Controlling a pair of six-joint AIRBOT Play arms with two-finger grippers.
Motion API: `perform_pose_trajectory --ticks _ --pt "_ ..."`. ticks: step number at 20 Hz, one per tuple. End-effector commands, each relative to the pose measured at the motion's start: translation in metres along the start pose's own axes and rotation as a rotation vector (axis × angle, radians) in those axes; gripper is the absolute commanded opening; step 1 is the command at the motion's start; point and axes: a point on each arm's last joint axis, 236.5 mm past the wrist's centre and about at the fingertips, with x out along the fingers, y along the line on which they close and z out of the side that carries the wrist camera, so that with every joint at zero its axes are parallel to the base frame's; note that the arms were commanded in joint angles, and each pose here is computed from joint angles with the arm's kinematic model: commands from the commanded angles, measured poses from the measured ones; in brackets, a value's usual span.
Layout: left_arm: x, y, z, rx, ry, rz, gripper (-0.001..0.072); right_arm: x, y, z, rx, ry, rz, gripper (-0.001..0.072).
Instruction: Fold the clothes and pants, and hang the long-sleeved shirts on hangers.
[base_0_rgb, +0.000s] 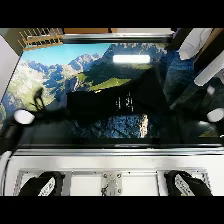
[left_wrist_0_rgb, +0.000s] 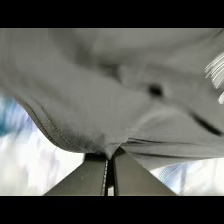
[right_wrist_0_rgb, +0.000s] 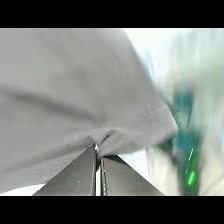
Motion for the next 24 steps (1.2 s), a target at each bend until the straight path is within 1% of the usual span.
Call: perform_pose_trajectory --ticks 1,3,6,10,13,15,18,21,24 --pt "-0.139 -0.072 0.080 0.149 -0.358 -0.099 0.0008 -0.123 0.052 0.116 -0.173 -0.334 0.027 0.0009" --pt "-0.229 -0.116 0.093 0.242 -0.572 -0.166 0.0008 -0.209 0.084 0.155 -0.224 -0.544 0.066 0.0009" --pt "-0.334 -0.156 0.074 0.341 -0.805 -0.239 0.0008 -0.301 0.111 0.164 -0.288 -0.743 0.097 0.0009" --pt "-0.409 -0.179 0.042 0.382 -0.965 -0.307 0.0008 -0.359 0.122 0.145 -0.315 -0.860 0.116 0.0009" --pt "-0.431 -0.188 0.036 0.398 -1.006 -0.325 0.0008 -0.380 0.125 0.136 -0.324 -0.902 0.123 0.0009" --pt "-0.419 -0.188 0.042 0.397 -0.953 -0.310 0.0008 -0.382 0.126 0.134 -0.326 -0.908 0.125 0.0009" --pt "-0.359 -0.174 0.065 0.361 -0.754 -0.254 0.0008 -0.363 0.123 0.134 -0.320 -0.841 0.120 0.0008" --pt "-0.263 -0.144 0.097 0.270 -0.521 -0.189 0.0008 -0.287 0.108 0.130 -0.297 -0.587 0.093 0.0008" --pt "-0.139 -0.092 0.109 0.140 -0.254 -0.108 0.0008 -0.180 0.087 0.121 -0.264 -0.268 0.063 0.0008"
